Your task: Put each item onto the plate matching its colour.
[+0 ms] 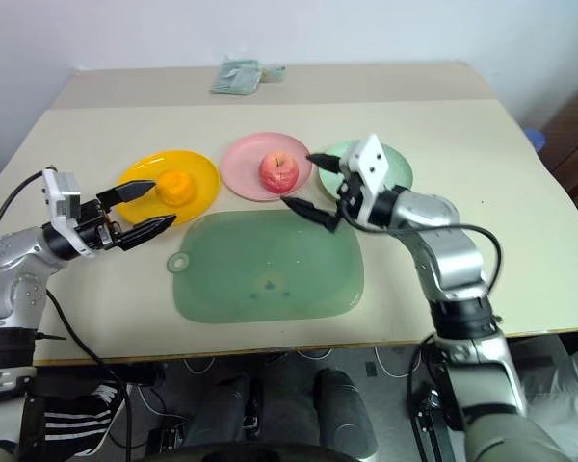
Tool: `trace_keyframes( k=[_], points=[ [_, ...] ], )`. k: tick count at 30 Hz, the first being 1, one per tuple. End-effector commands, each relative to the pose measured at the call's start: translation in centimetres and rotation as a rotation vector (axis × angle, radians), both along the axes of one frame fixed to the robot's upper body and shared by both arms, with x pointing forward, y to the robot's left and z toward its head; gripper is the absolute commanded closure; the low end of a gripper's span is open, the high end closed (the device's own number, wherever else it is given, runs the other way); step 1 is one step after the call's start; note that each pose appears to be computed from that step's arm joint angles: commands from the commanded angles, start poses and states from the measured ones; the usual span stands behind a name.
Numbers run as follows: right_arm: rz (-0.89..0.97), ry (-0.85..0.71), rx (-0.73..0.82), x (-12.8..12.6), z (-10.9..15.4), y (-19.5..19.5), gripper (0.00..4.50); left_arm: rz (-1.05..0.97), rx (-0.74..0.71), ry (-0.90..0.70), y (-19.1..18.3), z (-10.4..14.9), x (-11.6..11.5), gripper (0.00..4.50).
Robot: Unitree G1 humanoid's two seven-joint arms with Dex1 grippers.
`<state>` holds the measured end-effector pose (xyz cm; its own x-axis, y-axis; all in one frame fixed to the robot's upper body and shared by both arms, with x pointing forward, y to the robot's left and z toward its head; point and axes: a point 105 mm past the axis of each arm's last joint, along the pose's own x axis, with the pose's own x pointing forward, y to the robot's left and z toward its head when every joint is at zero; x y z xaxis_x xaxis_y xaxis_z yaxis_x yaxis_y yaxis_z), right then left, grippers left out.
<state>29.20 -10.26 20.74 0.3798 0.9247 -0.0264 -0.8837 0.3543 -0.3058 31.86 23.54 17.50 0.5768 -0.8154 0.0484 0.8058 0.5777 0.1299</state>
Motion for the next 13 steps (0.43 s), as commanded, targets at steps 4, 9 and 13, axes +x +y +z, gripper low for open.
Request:
trace_keyframes(
  k=[4,9,13],
  points=[
    [0.058,-0.04,-0.077,-4.2,0.1,-1.0,0.04,-0.003,0.031,-0.023,2.0,0.9,0.6,0.0],
    [-0.041,0.008,-0.08,-3.8,-1.5,-2.0,0.04,-0.004,0.042,-0.048,2.0,1.5,0.8,0.0],
    [-0.048,0.02,-0.103,-4.1,-2.2,-2.0,0.04,-0.039,0.036,-0.044,1.3,1.4,0.7,0.0]
  ],
)
